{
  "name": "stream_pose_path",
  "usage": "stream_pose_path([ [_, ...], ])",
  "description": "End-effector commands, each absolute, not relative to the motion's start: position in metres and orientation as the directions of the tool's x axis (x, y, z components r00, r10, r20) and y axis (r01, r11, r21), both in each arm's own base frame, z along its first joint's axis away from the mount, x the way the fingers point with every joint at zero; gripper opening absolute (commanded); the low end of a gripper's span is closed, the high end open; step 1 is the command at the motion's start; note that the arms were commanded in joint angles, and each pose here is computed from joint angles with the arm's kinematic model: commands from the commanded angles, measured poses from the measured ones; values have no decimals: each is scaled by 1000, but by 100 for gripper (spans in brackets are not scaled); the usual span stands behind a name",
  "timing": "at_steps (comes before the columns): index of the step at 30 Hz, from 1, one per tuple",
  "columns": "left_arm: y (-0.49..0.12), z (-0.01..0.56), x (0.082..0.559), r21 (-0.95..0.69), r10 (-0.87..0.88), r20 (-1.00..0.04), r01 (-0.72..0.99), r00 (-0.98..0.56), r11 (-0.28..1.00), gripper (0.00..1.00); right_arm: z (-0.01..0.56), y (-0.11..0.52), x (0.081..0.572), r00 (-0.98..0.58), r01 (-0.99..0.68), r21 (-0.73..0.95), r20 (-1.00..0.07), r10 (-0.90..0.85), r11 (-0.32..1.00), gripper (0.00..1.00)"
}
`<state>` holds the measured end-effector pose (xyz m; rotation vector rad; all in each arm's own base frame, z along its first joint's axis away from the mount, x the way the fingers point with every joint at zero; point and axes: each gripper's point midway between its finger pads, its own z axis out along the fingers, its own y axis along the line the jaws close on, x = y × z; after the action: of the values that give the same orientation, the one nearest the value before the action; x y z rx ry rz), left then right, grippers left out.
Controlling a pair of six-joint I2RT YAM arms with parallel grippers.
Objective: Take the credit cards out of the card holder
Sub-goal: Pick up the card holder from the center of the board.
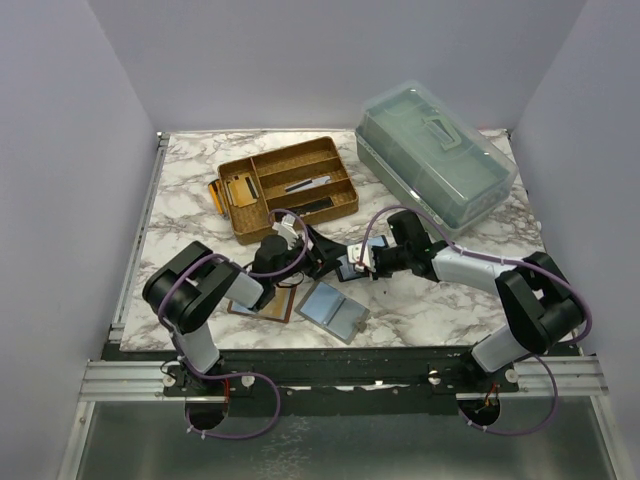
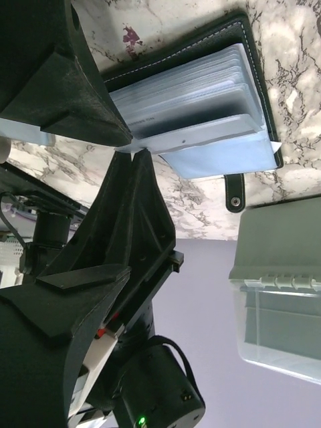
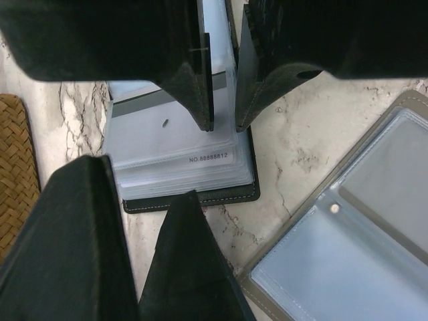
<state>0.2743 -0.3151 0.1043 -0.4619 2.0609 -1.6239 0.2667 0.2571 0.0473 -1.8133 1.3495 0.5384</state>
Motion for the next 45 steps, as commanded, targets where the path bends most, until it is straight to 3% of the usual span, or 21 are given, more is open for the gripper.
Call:
stream_pose_path([
  [1,-325,105,281,-974,-540,-157,38,-827,225,77,54,253,269,335,-930,-358,-726,-601,-87,23],
  [12,-333,98,294,-974,-550,-150,26,-822,227,75,58,251,271,336,-927,-368,-724,-602,-74,20],
  [22,-339,80,304,-972,-564,-109,-32,-819,234,67,58,250,272,327,-930,-361,-728,-603,-69,19],
  [26,-343,74,308,-972,-564,-85,-55,-822,228,52,58,250,272,326,-931,-359,-730,-602,-68,19],
  [34,-354,62,310,-969,-522,-71,-65,-850,237,34,62,249,271,317,-935,-349,-739,-594,-65,20],
  [39,-359,46,308,-960,-469,-88,-52,-879,276,1,79,248,261,307,-944,-320,-767,-563,-78,25],
  [41,-360,45,307,-958,-453,-109,-27,-885,285,0,94,247,250,272,-960,-267,-797,-539,-90,30],
  [45,-358,54,303,-949,-416,-201,71,-887,308,0,127,244,222,61,-997,-34,-859,-509,-63,40],
])
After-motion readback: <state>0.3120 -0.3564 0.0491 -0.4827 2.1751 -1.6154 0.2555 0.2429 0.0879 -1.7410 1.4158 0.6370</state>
